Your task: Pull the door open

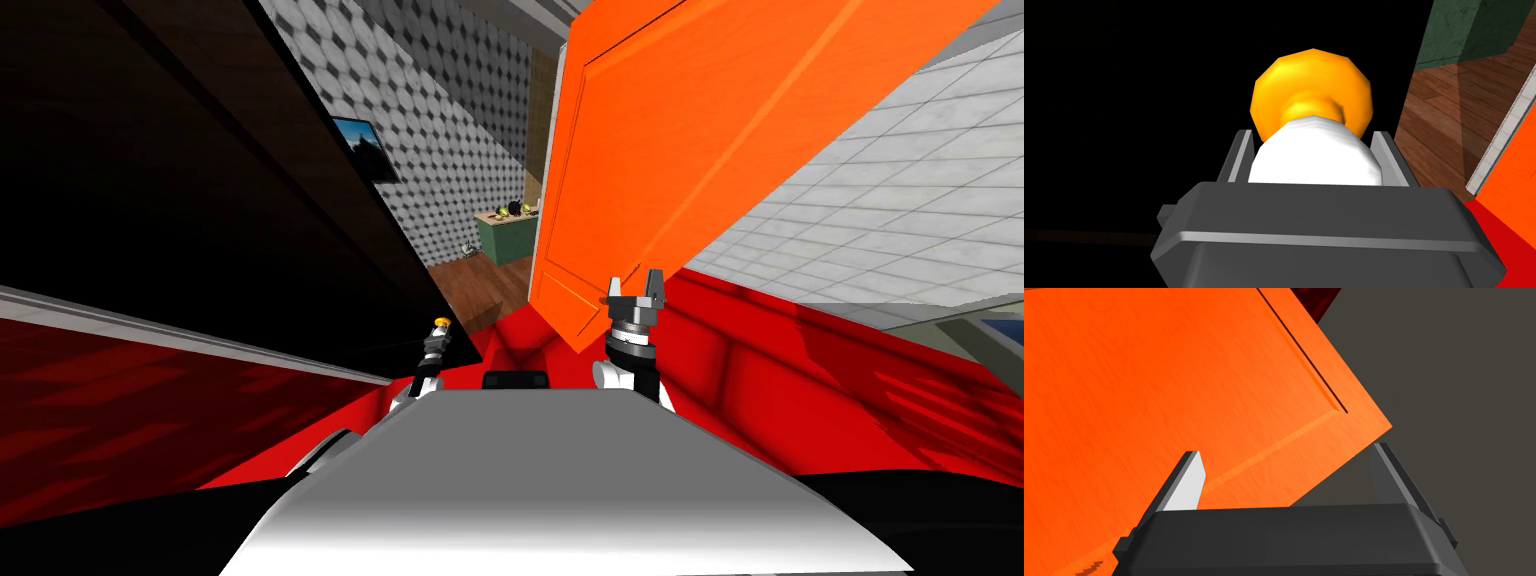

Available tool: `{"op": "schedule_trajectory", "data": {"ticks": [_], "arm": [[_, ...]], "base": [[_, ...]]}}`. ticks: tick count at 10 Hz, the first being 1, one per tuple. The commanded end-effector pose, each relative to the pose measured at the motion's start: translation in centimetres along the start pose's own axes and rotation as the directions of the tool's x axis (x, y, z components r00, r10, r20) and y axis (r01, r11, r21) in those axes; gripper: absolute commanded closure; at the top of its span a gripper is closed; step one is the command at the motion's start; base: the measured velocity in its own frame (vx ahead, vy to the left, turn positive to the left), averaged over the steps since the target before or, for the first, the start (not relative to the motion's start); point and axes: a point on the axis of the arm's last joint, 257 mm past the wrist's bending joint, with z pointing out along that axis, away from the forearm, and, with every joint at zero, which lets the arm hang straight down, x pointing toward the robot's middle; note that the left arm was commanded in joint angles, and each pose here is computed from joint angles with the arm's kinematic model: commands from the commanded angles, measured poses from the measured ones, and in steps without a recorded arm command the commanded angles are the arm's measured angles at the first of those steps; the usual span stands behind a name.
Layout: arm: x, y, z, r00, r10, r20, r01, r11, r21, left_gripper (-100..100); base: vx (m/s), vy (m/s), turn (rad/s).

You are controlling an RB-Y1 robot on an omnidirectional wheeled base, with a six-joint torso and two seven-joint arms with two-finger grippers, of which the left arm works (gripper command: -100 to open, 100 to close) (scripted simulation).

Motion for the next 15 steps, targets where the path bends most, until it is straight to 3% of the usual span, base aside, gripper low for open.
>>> {"op": "schedule_trajectory", "data": {"ticks": [1, 8, 9, 10, 15], "arm": [[0.1, 0.1, -0.45, 1.0, 0.001, -0.003, -0.001, 0.9998, -0.022, 100], [0.3, 0.5, -3.09, 1.0, -0.004, -0.007, 0.003, 0.99, -0.141, 100], [0.0, 0.6, -2.89, 1.0, -0.002, -0.002, 0.001, 0.9913, -0.132, 100], [-0.1, 0.6, -3.72, 1.0, -0.002, 0.0, 0.002, 0.9882, -0.153, 100], [0.1, 0.0, -5.8, 1.0, -0.002, -0.007, 0.001, 0.9775, -0.211, 100]], "base": [[-0.166, 0.027, -0.097], [-0.248, 0.056, -0.116], [-0.111, 0.037, -0.029], [-0.169, 0.041, -0.134], [-0.213, 0.06, -0.131]]}}
